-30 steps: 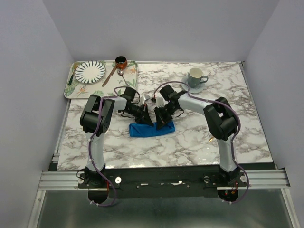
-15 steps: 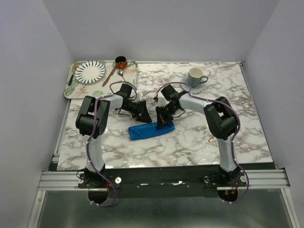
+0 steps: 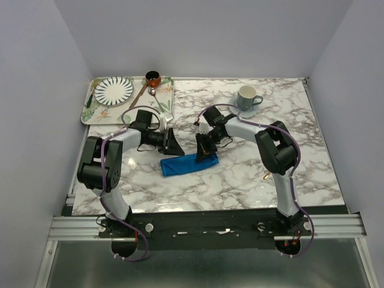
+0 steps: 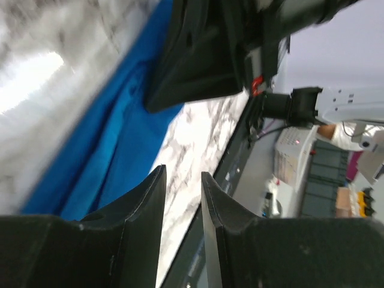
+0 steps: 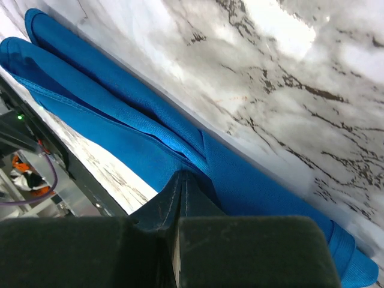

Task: Fold the napkin into a case and place the utensils inside
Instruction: Smooth out the smaller rectangle-folded napkin at the center of the board.

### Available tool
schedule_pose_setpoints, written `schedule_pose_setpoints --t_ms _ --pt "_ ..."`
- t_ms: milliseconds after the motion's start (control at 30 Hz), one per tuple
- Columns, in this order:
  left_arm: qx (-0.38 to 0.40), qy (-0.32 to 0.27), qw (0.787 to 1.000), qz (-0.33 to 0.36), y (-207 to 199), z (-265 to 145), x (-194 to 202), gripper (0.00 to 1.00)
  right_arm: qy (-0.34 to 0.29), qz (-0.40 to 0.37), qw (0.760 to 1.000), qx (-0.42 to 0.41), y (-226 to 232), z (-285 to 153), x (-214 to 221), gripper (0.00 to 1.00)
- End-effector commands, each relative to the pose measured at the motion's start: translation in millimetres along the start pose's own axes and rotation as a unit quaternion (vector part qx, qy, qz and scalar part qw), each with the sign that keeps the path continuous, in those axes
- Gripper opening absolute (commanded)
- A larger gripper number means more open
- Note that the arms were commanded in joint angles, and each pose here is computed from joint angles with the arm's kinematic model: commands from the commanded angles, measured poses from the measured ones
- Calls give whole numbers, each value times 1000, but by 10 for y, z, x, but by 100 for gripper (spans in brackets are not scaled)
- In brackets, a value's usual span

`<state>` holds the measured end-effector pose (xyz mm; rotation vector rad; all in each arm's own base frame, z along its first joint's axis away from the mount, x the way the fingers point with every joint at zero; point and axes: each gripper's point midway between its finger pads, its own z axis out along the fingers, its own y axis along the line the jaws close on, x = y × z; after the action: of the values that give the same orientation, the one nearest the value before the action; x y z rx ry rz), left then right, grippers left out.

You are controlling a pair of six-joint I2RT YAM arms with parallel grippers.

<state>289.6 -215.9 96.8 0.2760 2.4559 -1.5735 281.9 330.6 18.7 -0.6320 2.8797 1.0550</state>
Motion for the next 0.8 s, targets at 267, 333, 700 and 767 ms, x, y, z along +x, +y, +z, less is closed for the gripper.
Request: schedule_pose_setpoints --t_ms 267,333,700,767 --pt "-9 32 996 -84 241 276 382 34 16 27 999 45 -385 205 87 6" --pt "-25 35 996 -80 360 305 369 31 12 21 999 39 -360 187 62 7" --pt "-72 61 990 -107 847 397 426 22 -32 -69 987 -139 576 -515 -19 23" --pt "-71 61 990 -102 852 394 418 21 -36 -63 983 -167 665 -671 10 24"
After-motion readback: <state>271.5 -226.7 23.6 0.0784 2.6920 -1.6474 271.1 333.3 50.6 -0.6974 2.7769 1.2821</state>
